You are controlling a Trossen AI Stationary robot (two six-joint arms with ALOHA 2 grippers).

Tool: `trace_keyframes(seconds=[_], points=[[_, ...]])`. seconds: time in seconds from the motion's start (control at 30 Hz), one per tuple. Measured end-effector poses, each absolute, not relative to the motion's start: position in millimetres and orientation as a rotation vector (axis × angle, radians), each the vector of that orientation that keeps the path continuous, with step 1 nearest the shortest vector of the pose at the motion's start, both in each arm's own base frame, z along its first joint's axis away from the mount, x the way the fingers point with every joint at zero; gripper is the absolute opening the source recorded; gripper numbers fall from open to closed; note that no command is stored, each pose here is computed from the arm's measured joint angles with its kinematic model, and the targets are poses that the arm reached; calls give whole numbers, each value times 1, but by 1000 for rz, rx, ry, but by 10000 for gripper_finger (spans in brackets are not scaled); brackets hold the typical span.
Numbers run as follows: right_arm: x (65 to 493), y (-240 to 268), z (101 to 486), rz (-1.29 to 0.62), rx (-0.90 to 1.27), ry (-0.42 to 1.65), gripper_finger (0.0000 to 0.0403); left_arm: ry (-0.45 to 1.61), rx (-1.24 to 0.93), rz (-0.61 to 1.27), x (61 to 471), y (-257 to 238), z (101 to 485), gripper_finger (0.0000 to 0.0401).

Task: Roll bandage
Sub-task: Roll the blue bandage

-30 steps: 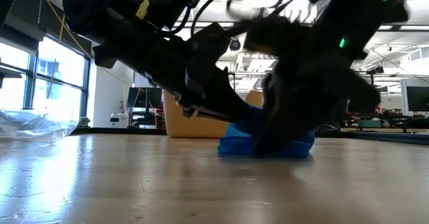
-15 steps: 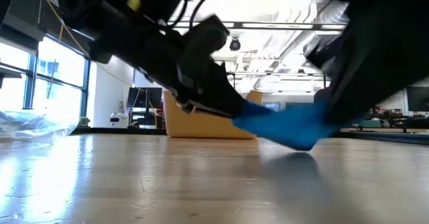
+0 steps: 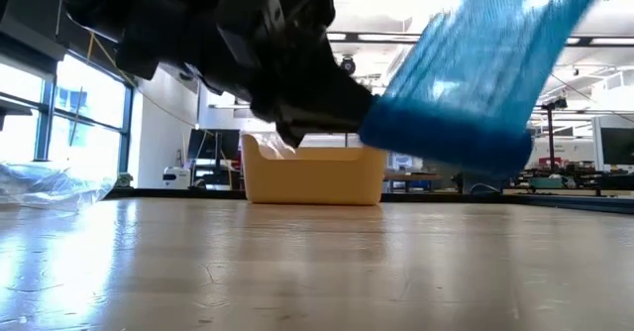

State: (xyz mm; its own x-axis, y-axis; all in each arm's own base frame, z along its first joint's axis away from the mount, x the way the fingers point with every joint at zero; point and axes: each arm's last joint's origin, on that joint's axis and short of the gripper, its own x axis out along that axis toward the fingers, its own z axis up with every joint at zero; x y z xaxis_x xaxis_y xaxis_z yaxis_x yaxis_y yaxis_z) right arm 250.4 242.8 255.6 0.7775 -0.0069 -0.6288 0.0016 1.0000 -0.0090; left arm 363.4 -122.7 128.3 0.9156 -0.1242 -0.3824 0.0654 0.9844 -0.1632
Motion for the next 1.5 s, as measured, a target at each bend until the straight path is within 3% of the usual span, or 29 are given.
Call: trace_keyframes(seconds=[0.3, 0.6, 0.87, 1.17, 1.3, 1.5], points=[[265, 196, 265, -175, -7, 764, 0, 354, -156, -159, 356, -144, 137, 8], [290, 210, 271, 325, 77, 745, 0, 334, -169, -122, 355, -146, 139, 8], [288, 175, 261, -103, 164, 852, 0, 332, -124, -155, 351, -156, 139, 8], [310, 156, 238, -139, 92, 932, 1, 288, -107, -228, 343, -175, 145, 8], [321, 157, 216, -145, 69, 982, 22, 296, -109, -232, 341, -179, 145, 8], [332, 163, 191, -112, 67, 1025, 103, 360, -99, -232, 337, -181, 139, 8]])
